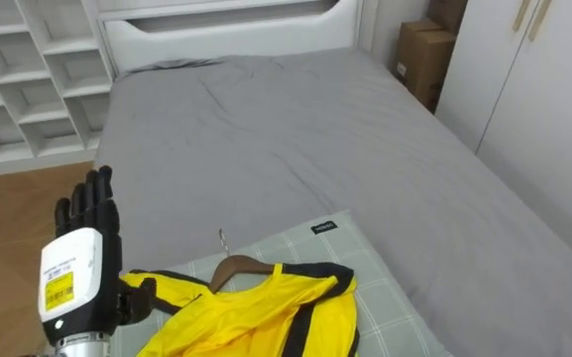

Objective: Hang clothes

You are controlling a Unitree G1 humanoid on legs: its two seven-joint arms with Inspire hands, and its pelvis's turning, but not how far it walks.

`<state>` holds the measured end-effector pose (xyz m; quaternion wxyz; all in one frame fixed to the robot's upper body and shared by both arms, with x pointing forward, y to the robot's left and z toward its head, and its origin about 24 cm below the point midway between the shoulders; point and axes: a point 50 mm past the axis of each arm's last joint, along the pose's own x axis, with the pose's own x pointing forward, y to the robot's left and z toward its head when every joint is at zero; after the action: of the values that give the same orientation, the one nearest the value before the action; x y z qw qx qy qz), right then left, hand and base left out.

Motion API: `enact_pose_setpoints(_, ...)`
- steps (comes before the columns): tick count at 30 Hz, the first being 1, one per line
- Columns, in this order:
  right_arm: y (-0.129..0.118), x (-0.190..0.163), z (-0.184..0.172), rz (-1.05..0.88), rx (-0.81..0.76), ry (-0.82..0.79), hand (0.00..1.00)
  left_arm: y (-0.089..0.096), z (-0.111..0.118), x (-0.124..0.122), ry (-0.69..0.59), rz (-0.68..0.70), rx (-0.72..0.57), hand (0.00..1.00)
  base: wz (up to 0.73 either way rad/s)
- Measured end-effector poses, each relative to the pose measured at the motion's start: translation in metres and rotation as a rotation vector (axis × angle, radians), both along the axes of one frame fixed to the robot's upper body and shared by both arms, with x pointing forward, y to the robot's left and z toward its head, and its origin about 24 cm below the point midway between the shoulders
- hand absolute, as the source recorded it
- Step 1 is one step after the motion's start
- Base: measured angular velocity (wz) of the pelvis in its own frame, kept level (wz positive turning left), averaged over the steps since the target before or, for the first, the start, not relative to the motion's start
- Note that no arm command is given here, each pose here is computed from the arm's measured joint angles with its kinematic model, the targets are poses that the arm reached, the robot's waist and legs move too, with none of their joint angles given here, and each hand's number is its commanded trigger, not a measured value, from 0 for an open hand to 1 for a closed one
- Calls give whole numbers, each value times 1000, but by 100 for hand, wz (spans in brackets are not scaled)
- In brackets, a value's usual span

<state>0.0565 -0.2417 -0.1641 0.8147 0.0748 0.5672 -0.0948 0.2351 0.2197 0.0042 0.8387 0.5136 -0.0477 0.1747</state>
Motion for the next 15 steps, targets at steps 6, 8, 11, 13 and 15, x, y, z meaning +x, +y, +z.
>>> enact_pose_setpoints(6, 0, 2, 0, 3, 5, -8, 0, -2, -1, 2, 38, -30, 1, 0, 0)
enact_pose_setpoints(8, 0, 3, 1, 9, 5, -10, 0, -5, -3, 2, 51, -45, -2, 0, 0)
enact_pose_setpoints(11, 0, 5, 1, 19, 1, -13, 0, -7, -7, 8, 89, -49, -57, 0, -1)
enact_pose_setpoints(13, 0, 5, 1, 18, -2, -11, 0, -5, -8, 12, 97, -35, -110, 0, -7)
enact_pose_setpoints(15, 0, 5, 1, 18, -5, -11, 0, -5, -8, 14, 99, -29, -128, 0, -7)
